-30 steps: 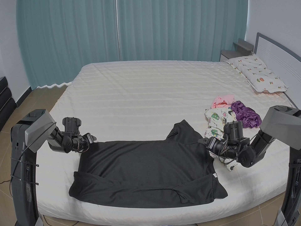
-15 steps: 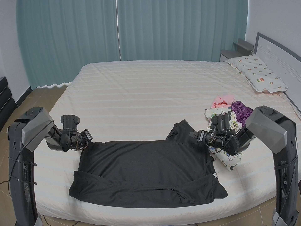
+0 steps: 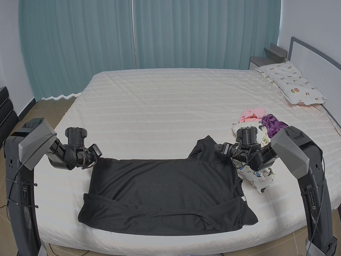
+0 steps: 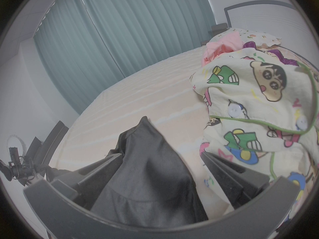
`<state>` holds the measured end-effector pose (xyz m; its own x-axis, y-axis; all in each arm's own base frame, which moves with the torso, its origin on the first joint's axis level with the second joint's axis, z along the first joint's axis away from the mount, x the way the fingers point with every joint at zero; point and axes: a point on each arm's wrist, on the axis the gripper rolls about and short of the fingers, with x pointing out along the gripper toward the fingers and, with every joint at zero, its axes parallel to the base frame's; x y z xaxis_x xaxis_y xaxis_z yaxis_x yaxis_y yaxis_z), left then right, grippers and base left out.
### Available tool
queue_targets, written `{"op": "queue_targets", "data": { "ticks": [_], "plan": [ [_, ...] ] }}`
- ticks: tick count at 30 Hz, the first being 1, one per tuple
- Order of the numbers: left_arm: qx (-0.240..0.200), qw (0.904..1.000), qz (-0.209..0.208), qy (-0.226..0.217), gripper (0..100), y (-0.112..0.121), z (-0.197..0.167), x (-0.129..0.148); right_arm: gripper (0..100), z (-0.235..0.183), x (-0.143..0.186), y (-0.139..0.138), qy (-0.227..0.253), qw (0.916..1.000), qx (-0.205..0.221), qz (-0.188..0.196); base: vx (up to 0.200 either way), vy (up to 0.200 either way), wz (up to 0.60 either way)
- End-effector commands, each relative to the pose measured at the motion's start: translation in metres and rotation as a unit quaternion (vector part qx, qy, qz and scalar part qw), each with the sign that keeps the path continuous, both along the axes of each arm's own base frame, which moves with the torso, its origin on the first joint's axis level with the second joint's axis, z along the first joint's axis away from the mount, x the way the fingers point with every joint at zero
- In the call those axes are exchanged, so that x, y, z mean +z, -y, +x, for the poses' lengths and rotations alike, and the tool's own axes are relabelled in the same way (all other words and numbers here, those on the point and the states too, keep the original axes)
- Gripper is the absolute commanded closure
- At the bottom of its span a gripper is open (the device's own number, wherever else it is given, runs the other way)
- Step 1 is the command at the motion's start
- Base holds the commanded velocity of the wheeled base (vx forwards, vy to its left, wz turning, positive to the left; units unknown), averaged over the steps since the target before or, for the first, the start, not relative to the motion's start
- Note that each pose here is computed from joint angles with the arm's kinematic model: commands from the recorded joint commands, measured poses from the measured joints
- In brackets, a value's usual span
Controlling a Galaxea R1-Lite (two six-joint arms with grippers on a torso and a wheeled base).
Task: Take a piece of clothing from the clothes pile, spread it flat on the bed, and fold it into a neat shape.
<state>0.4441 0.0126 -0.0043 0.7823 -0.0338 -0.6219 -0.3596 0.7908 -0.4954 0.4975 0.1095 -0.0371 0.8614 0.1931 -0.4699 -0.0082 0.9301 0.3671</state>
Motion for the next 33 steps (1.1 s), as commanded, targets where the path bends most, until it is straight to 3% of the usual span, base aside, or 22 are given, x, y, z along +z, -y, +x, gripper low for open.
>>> {"op": "queue_targets", "data": {
  "ticks": [1, 12, 13, 21, 33],
  "plan": [
    [0.004, 1.0, -0.002, -0.001, 100, -0.003, -0.002, 0.001, 0, 0.007, -0.023, 0.0, -0.007, 1.0, 0.0, 0.003, 0.0, 0.0, 0.0],
    [0.005, 1.0, -0.002, -0.001, 100, -0.004, -0.002, 0.001, 0, 0.01, -0.027, -0.009, -0.005, 0.9999, 0.006, 0.011, 0.0, 0.0, 0.0],
    [0.005, 1.0, -0.002, -0.001, 100, -0.004, -0.002, 0.001, 100, 0.01, -0.03, -0.009, -0.008, 0.9999, 0.005, 0.012, 0.0, 0.0, 0.0],
    [0.007, 1.0, -0.001, -0.002, 100, -0.004, -0.002, 0.001, 100, 0.011, -0.024, -0.01, 0.0, 0.9998, -0.004, 0.021, 0.0, 0.0, 0.0],
    [0.028, 0.9994, -0.012, 0.015, 100, -0.013, -0.002, 0.016, 100, 0.006, 0.011, -0.007, 0.034, 0.9976, -0.023, 0.057, 0.0, 0.0, 0.0]
  ]
}}
